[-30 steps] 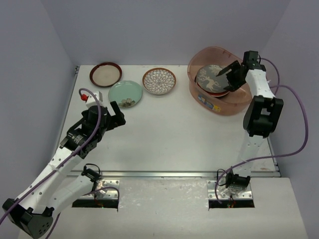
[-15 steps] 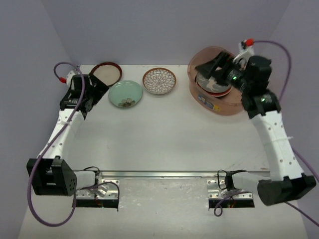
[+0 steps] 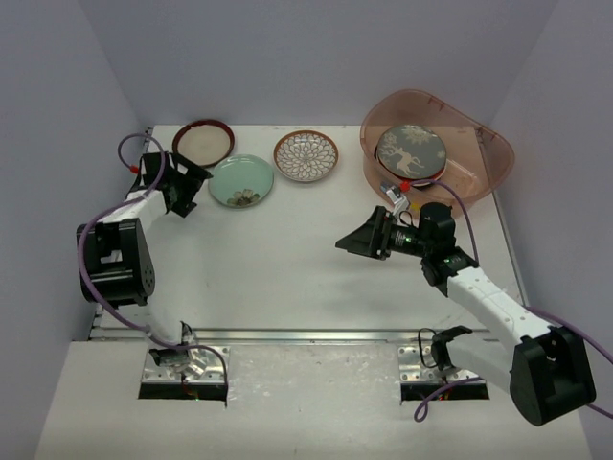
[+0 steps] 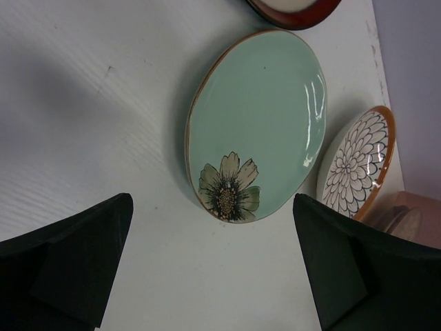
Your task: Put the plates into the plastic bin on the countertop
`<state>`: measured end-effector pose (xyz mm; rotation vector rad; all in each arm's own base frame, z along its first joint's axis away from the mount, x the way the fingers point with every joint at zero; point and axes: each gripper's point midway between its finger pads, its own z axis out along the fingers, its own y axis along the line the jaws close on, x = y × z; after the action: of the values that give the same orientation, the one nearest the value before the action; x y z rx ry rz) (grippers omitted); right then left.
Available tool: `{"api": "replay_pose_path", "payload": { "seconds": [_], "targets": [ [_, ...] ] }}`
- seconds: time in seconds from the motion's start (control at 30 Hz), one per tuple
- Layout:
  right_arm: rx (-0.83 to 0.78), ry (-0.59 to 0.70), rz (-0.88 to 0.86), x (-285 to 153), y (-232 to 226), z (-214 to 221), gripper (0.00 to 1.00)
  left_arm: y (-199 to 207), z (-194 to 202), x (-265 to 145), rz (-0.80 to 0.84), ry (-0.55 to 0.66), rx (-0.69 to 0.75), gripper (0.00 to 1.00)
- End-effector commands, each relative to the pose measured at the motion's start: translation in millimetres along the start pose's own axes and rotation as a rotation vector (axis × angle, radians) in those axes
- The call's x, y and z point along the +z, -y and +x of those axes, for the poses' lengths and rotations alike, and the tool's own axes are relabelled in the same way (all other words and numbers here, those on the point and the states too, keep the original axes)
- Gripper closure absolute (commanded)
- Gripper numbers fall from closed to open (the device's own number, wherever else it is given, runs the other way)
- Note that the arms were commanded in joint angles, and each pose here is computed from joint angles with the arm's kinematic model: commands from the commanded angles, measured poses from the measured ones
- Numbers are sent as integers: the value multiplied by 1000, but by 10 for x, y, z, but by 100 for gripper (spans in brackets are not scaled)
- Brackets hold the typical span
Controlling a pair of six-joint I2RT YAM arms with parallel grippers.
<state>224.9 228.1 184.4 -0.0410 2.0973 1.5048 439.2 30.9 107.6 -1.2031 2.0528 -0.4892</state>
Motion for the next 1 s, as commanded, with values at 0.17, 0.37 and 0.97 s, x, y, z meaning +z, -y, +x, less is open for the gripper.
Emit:
{"api": "replay_pose_path", "payload": {
  "seconds": [0.17,0.37,0.97],
  "targets": [
    [-129,-14,-234,-70,-533,-89,1,-38,256,701,104,-88,69,15],
    [-156,25,-180,-64,-459,-146,1,-209,416,913,38,-113,84,49],
    [-143,34,-120,49,-250,-201,1,-644,591,432,-13,-21,-16,100]
  ]
}}
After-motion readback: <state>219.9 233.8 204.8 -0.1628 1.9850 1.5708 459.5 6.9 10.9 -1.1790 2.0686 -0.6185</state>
